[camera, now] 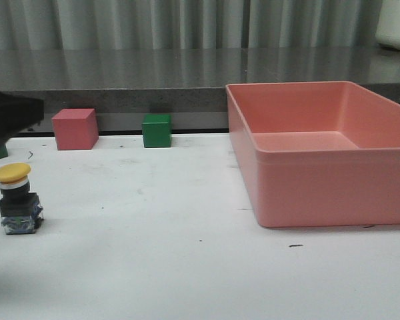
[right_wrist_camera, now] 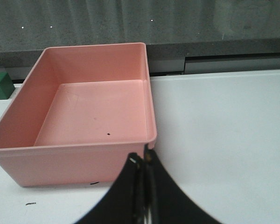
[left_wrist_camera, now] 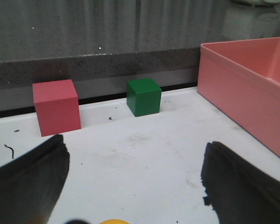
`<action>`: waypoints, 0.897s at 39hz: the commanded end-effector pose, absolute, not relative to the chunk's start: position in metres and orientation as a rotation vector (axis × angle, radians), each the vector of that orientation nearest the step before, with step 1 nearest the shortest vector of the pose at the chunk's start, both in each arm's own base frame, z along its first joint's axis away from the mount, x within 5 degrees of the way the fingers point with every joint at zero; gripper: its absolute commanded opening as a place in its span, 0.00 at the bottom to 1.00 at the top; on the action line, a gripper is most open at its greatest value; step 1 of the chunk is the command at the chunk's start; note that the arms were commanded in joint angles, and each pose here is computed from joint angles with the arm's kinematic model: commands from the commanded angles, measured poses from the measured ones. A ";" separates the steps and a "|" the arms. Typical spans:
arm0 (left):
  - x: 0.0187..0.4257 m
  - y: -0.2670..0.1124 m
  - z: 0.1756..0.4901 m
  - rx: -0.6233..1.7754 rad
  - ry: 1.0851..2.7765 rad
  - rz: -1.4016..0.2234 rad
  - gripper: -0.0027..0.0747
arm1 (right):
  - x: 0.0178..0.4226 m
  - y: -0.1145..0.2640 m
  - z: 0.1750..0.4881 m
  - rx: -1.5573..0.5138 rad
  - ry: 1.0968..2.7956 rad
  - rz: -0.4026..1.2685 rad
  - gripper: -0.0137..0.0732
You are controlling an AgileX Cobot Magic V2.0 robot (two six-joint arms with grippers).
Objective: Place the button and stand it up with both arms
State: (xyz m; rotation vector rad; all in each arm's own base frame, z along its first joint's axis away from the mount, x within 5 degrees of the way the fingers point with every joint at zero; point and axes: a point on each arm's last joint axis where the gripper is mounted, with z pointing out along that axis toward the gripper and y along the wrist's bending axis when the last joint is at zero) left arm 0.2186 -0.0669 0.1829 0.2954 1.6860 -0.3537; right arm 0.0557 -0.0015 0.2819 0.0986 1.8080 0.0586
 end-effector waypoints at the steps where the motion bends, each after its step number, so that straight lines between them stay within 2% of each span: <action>1: 0.216 -0.064 0.220 0.270 1.606 -0.332 0.77 | 0.057 -0.002 0.298 0.078 1.706 0.040 0.08; 5: 0.213 -0.059 0.245 0.271 1.676 -0.264 0.77 | 0.057 -0.002 0.298 0.078 1.706 0.040 0.08; 15: 0.182 -0.044 0.308 0.228 1.672 -0.179 0.77 | 0.057 -0.002 0.298 0.078 1.706 0.040 0.08; 20: 0.155 -0.035 0.322 0.206 1.681 -0.148 0.77 | 0.057 -0.002 0.298 0.078 1.706 0.040 0.08; 29: 0.102 -0.018 0.328 0.142 1.735 -0.126 0.76 | 0.057 -0.002 0.298 0.078 1.706 0.040 0.08; 31: 0.090 -0.015 0.330 0.126 1.721 -0.136 0.73 | 0.057 -0.002 0.298 0.078 1.706 0.040 0.08; 35: 0.071 -0.011 0.332 0.099 1.692 -0.162 0.60 | 0.057 -0.002 0.298 0.078 1.706 0.040 0.08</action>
